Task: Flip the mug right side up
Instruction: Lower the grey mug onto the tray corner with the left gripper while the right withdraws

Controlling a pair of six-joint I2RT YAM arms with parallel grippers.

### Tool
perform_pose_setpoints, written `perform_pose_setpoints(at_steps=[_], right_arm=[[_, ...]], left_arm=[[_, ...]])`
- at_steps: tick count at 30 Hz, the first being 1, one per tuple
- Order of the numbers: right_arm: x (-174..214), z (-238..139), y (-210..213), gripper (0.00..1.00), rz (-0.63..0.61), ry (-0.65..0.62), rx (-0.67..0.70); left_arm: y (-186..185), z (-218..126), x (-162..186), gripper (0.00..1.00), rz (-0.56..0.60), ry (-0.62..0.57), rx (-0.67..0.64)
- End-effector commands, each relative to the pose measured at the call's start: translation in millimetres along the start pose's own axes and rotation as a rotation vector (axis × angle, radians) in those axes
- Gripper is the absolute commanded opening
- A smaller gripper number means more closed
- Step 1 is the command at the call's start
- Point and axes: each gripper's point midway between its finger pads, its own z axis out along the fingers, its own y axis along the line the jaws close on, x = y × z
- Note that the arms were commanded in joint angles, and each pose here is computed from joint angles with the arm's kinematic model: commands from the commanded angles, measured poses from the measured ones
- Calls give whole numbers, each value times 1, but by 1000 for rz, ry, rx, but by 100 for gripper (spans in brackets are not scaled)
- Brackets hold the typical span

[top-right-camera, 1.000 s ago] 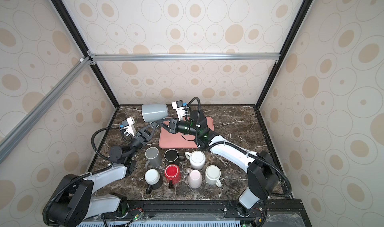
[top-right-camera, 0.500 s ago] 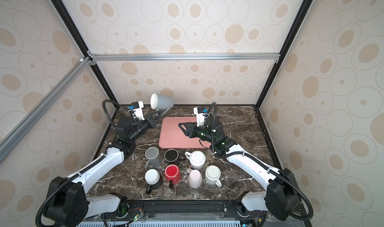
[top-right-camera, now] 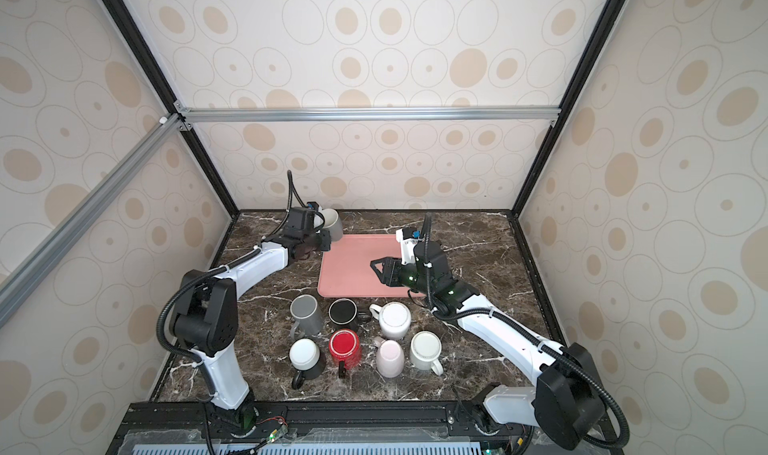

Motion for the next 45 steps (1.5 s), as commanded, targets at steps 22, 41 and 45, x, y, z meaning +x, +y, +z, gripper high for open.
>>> perform_pose_setpoints(at_steps=[22, 41, 45], right_arm=[[13, -4, -26, 47, 28, 11, 76], [15, -4, -27, 54, 38, 21, 77], [16, -5, -27, 56, 39, 27, 81]], left_arm=[[-1, 28, -22, 0, 79, 4, -43], [9, 40, -4, 29, 76, 42, -88], [8, 26, -17, 44, 64, 1, -89]])
